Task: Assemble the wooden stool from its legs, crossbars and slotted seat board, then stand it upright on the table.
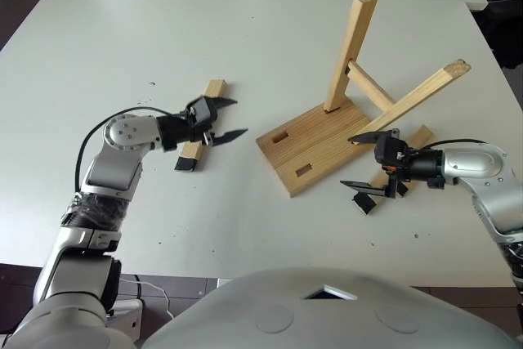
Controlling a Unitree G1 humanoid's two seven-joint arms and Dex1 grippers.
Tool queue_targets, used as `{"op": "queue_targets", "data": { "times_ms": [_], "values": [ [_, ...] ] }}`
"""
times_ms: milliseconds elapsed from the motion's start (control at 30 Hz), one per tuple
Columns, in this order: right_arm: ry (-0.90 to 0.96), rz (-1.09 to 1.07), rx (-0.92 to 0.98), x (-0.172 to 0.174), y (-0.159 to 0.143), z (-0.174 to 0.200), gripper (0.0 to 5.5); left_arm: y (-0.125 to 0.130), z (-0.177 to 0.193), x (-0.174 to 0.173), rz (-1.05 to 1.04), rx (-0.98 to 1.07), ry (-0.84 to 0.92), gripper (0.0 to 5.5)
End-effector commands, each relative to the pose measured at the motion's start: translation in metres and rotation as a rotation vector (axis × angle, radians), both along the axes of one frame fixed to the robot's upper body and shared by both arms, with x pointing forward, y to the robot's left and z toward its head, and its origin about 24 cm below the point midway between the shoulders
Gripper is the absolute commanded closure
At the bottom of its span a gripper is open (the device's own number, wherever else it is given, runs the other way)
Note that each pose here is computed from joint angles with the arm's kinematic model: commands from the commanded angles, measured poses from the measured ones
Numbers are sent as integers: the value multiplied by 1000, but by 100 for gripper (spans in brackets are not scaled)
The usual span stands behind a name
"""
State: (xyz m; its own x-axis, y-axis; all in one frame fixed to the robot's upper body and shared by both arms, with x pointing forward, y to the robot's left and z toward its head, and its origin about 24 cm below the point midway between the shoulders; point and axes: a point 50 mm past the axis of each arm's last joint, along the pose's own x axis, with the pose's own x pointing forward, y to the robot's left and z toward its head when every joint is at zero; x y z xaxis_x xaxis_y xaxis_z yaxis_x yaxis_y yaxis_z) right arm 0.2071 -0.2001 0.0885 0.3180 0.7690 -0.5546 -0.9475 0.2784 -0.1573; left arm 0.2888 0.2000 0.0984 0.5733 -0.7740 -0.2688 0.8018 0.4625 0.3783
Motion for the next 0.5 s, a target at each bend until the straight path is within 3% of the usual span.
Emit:
{"op": "queue_targets", "data": {
  "times_ms": [33, 200, 500],
  "values": [
    [-15, -47, -59, 2, -7, 2, 50, -2, -10, 30, 179, 18, -106, 206],
    [-21, -112, -60, 13, -8, 0, 107, -29, -45, 36, 130, 102, -125, 206],
    [63, -192, -37, 9, -26, 5, 107, -53, -75, 25, 60, 89, -67, 206]
  ]
}}
